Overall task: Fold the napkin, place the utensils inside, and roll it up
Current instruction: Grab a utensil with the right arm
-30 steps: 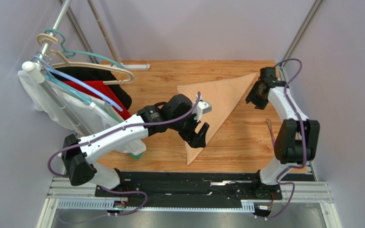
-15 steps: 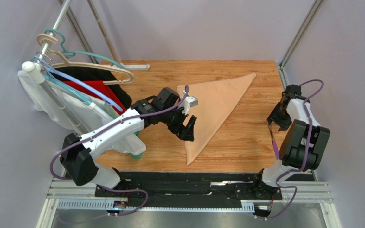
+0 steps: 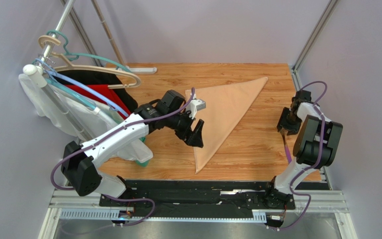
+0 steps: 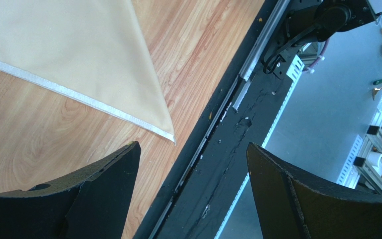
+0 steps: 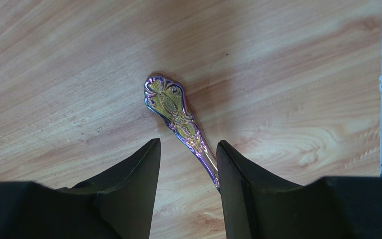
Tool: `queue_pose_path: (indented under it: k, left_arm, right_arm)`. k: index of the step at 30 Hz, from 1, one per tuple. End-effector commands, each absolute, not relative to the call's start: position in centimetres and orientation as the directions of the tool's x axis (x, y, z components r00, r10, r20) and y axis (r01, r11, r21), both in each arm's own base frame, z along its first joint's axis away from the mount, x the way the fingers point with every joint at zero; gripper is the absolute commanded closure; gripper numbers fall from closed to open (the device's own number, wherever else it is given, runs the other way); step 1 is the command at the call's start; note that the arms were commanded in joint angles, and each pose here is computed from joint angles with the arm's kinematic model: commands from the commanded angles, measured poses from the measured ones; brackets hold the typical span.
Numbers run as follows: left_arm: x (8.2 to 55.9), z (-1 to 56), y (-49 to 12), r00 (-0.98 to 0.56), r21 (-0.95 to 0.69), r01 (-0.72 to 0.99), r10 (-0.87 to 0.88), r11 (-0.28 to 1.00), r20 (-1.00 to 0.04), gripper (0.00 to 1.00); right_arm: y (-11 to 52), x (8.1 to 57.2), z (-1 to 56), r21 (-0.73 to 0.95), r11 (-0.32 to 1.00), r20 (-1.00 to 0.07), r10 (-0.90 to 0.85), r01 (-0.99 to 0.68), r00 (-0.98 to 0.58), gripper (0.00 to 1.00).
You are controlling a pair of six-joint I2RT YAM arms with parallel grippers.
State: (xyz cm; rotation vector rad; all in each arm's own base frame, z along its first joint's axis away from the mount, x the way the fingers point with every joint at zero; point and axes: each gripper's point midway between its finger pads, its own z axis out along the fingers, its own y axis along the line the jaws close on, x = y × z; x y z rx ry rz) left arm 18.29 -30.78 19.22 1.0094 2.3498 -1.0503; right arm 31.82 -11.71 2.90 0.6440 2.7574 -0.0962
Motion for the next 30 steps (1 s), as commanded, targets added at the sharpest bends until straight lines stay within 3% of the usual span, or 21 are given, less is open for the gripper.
queue_pose_path:
  k: [1,8,13,19,24,30]
  left_arm:
    - [18.2,21.1,-30.9,-0.651,-0.502,0.757,0.423,0.418,-0.630,0.12]
    - [18.2,21.5,-30.9,-0.664,-0.532,0.747,0.407,0.399,-0.627,0.13]
    - [18.2,21.6,-30.8,-0.668,-0.537,0.743,0.400,0.399,-0.627,0.13]
    - [18.5,21.6,-30.7,-0.670,-0.535,0.741,0.394,0.407,-0.629,0.13]
    - [18.7,21.3,-30.6,-0.672,-0.533,0.739,0.395,0.412,-0.626,0.13]
    - [18.9,21.1,-30.5,-0.675,-0.526,0.736,0.398,0.427,-0.622,0.13]
  right_arm:
    - [-11.9,33.7,2.8,0.030,0.927,-0.369,0.358,0.374,-0.858,0.51]
    - [-12.3,33.2,1.3,-0.040,0.937,-0.345,0.314,0.348,-0.885,0.55]
    - [-11.1,33.6,0.5,-0.050,0.949,-0.320,0.279,0.311,-0.905,0.70]
    - [-8.2,35.8,0.4,-0.019,0.966,-0.306,0.238,0.256,-0.922,0.80]
    - [-4.1,38.9,0.8,0.020,0.976,-0.336,0.211,0.217,-0.918,0.81]
    - [-0.4,39.6,0.2,-0.003,0.975,-0.277,0.211,0.220,-0.937,0.82]
